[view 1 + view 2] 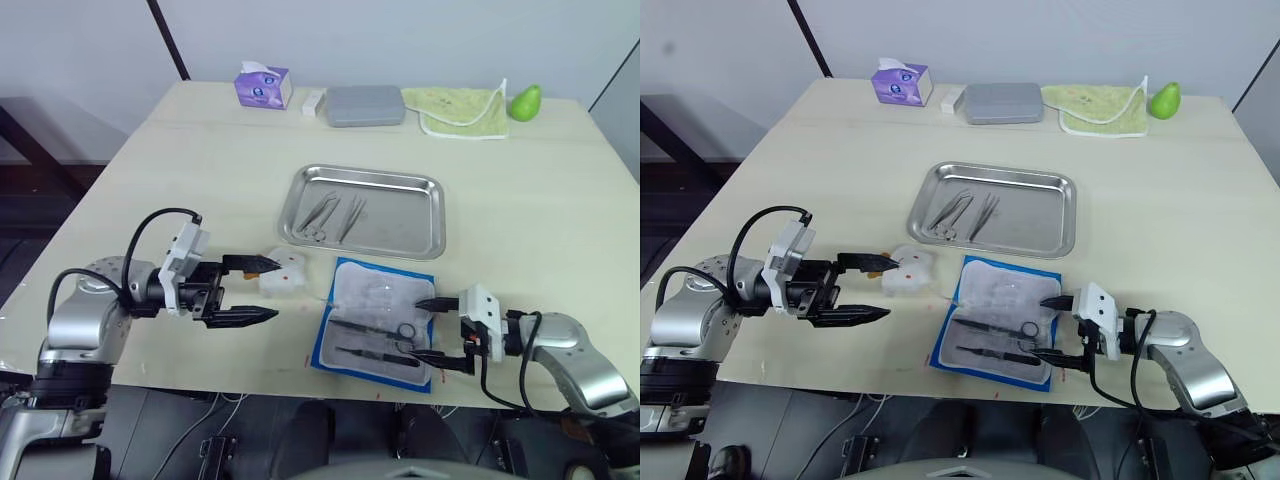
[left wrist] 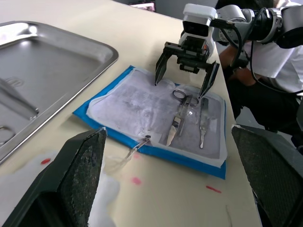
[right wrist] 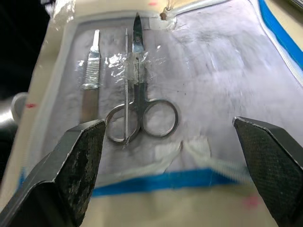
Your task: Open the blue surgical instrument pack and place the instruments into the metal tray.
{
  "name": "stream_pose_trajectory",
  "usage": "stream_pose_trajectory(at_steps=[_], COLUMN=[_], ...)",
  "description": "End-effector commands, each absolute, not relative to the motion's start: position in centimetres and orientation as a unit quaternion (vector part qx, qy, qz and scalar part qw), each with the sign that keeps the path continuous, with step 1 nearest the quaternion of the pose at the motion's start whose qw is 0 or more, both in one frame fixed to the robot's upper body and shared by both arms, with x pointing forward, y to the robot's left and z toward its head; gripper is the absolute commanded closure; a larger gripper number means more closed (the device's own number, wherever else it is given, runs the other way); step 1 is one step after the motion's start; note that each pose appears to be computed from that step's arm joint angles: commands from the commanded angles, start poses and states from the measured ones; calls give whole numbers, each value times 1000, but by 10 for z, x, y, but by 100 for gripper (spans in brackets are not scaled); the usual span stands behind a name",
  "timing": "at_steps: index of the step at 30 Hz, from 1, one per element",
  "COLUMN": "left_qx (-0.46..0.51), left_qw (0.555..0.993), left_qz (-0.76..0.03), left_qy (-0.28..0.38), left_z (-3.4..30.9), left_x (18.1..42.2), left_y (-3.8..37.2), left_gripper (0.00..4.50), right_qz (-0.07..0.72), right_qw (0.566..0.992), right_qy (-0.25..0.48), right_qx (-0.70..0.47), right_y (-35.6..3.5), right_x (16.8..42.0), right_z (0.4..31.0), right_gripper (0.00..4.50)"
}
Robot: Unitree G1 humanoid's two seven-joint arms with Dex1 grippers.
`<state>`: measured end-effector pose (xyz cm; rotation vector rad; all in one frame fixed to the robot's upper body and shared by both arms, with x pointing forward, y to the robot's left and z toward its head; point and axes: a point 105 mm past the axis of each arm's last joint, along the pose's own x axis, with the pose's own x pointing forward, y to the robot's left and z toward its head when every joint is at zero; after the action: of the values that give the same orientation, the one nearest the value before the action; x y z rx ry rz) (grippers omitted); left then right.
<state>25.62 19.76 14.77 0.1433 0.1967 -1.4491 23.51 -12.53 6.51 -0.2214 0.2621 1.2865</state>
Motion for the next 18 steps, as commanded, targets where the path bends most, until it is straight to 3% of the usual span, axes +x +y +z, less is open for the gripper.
stream_pose_trajectory(at_steps=[1, 12, 18], left_qx=[89, 118, 143], left_qw=[703, 656, 634], left_qz=[-702, -742, -757], left_qy=[75, 65, 63], left_z=[152, 133, 118], left_x=[248, 255, 261], left_y=[186, 153, 137], left_gripper=[5, 5, 5], right_qz=[588, 537, 519], right_qw=[798, 828, 833], right_qy=[97, 85, 97], right_qx=[-93, -139, -167], right_y=[-134, -178, -191], right_x=[231, 190, 165], right_z=[89, 150, 168], right_gripper=[0, 0, 0])
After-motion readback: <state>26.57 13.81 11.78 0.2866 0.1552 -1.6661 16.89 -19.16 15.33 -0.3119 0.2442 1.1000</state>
